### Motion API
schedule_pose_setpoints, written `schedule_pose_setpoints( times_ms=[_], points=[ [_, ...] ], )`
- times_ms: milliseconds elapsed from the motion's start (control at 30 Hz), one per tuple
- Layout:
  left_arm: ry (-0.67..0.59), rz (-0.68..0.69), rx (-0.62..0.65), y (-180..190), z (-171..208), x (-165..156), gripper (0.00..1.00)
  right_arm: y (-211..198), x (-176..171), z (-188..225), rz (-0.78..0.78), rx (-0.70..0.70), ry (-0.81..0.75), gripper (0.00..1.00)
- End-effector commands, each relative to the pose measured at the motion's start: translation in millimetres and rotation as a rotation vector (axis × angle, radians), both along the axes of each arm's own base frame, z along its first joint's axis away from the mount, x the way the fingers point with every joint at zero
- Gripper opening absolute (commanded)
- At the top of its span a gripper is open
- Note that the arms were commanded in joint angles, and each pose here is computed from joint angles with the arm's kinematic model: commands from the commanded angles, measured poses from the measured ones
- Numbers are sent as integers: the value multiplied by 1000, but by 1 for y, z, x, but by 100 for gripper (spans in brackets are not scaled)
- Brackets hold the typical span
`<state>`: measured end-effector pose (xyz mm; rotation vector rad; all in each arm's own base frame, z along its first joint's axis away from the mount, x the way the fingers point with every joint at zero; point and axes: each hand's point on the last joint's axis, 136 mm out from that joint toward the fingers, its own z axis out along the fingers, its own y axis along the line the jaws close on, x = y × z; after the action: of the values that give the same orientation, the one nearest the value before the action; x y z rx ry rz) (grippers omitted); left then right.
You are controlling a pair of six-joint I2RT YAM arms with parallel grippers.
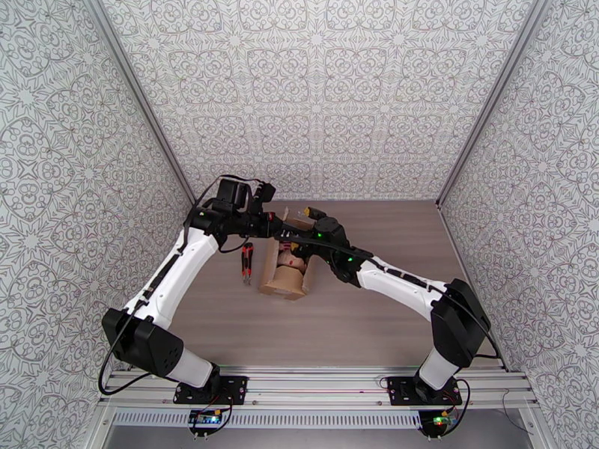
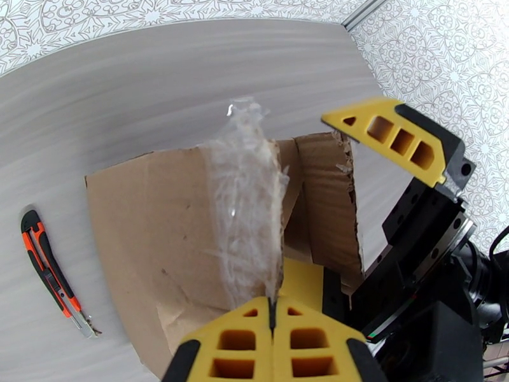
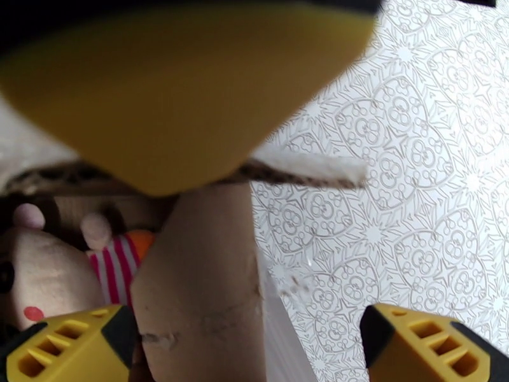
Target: Unpack the express box
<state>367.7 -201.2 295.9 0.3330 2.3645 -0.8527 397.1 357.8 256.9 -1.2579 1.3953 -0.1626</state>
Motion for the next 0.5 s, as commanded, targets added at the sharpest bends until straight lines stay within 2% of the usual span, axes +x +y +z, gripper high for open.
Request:
schedule_pose_setpoints(
  times_ms=[0,67,233,467],
  points=[
    [21,-37,-55,-4,7,-9,0,-6,-12,-71,14,-150,177,99],
    [33,-26,-43,1,2,-8,0,-11,-9,-64,-9,-105,165,99],
    [58,10,-2,17,-11,-2,0,-16,-13,-53,-2,-103,157,99],
    [74,8,9,22,-17,3,0,-16,-25,-51,49,-143,249,99]
  ],
)
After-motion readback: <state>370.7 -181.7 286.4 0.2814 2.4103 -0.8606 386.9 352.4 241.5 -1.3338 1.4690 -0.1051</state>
